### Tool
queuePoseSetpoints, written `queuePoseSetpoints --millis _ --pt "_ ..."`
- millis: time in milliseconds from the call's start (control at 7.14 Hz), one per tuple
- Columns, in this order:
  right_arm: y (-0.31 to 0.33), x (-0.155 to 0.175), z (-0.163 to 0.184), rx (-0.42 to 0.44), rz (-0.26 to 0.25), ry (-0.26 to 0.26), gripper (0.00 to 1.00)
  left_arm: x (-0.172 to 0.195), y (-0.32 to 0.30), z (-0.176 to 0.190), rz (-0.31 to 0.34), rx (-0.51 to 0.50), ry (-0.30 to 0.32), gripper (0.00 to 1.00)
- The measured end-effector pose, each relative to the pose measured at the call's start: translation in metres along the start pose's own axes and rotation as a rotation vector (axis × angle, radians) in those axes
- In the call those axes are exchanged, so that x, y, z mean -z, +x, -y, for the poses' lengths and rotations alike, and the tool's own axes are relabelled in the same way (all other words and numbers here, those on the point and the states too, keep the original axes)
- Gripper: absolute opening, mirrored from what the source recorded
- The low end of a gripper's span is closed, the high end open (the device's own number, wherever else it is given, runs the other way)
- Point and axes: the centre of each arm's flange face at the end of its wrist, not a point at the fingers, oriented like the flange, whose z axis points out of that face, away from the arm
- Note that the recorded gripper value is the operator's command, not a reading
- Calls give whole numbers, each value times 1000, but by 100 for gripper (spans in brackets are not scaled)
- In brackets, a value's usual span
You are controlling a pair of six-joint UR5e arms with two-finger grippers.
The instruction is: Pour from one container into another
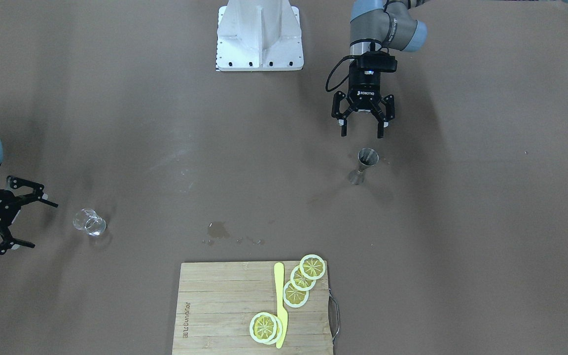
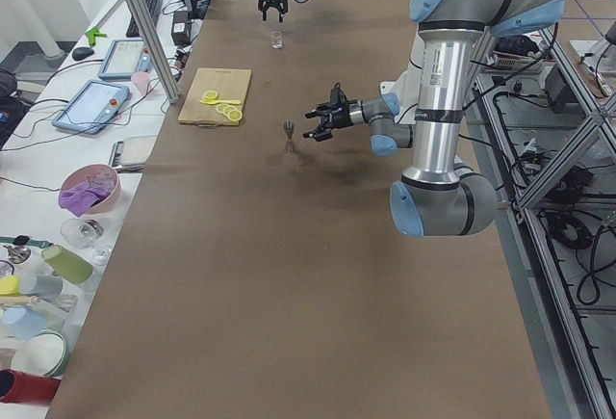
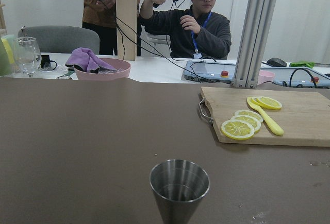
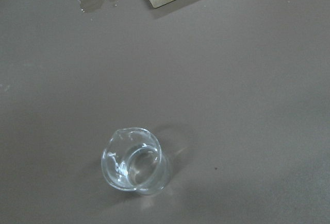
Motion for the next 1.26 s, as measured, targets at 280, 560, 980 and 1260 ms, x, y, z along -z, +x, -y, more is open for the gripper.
queuePoseSetpoints --millis 280,560,980,1260 --pt "-4 2 0 17 3 25 100 -7 3 -13 -1 1 1 96" --pt "-8 3 2 70 -19 62 100 -12 4 -21 -1 -1 0 96" --pt "-9 -2 -29 145 -50 121 100 -18 2 -21 6 -1 8 96" --pt "-16 0 -37 119 -49 171 100 -27 -5 -21 16 -1 18 96"
